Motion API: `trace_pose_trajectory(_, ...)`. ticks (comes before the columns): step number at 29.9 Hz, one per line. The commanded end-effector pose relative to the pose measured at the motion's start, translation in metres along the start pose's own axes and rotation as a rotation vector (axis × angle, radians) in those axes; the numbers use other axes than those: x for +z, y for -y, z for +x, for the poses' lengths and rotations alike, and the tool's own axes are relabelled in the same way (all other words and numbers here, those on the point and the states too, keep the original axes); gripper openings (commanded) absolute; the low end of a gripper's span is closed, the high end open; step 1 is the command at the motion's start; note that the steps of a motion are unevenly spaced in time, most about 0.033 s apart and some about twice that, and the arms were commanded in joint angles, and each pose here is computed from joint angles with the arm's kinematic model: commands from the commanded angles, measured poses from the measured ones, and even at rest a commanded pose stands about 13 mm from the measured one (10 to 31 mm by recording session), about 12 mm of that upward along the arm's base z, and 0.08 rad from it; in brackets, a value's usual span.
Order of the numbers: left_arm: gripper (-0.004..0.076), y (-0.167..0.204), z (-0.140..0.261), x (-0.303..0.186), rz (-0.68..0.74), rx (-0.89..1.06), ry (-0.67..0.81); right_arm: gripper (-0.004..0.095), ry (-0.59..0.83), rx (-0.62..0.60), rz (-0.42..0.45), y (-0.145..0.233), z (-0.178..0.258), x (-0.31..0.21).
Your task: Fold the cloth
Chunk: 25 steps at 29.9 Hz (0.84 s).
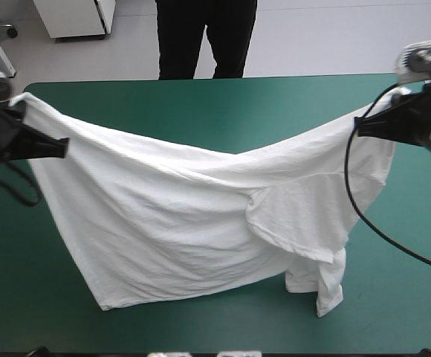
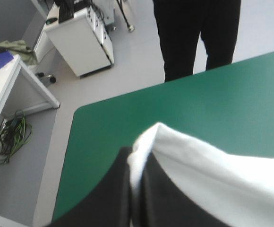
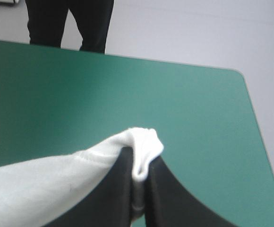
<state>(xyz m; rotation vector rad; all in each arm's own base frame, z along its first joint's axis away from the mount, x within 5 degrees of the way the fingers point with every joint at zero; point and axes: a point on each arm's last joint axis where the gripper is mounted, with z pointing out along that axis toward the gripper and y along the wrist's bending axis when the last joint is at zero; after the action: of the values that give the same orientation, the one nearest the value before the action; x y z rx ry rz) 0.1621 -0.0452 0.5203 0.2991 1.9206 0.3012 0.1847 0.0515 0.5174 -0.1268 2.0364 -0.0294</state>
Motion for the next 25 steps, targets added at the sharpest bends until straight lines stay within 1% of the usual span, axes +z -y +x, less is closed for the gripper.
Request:
trace_pose_trajectory(1,0.0011,0.024,-0.005,0.046,-0.026,-0.009,0.041,-0.0017,0.069,0.021,-0.002,-0.012,0.007,0.040)
trace_pose_trajectory(4,0.0011,0.035,-0.005,0.092,0.038,-0.091,0.013,-0.0017,-0.010,0.048,-0.014,-0.017,0.020,0.086)
trace_pose_trajectory(6,0.0011,0.036,-0.001,0.121,0.097,-0.194,-0.013,-0.0017,-0.074,0.069,-0.039,-0.018,0.025,0.118)
trace_pose_trajectory(9,0.0010,0.033,0.009,0.165,0.170,-0.290,-0.042,-0.0017,-0.122,0.111,-0.087,-0.015,0.029,0.161)
trace_pose_trajectory(13,0.0010,0.031,0.028,0.217,0.183,-0.330,-0.091,-0.0017,-0.178,0.154,-0.112,-0.008,0.035,0.210)
trace_pose_trajectory(18,0.0010,0.040,0.062,0.273,0.171,-0.328,-0.216,-0.0017,-0.238,0.182,-0.081,0.002,0.042,0.265)
trace_pose_trajectory(21,0.0010,0.051,0.079,0.298,0.180,-0.328,-0.275,-0.0017,-0.266,0.240,-0.090,0.006,0.047,0.293)
trace_pose_trajectory(25,0.0010,0.061,0.094,0.320,0.190,-0.340,-0.292,-0.0017,-0.299,0.279,-0.094,0.009,0.054,0.318)
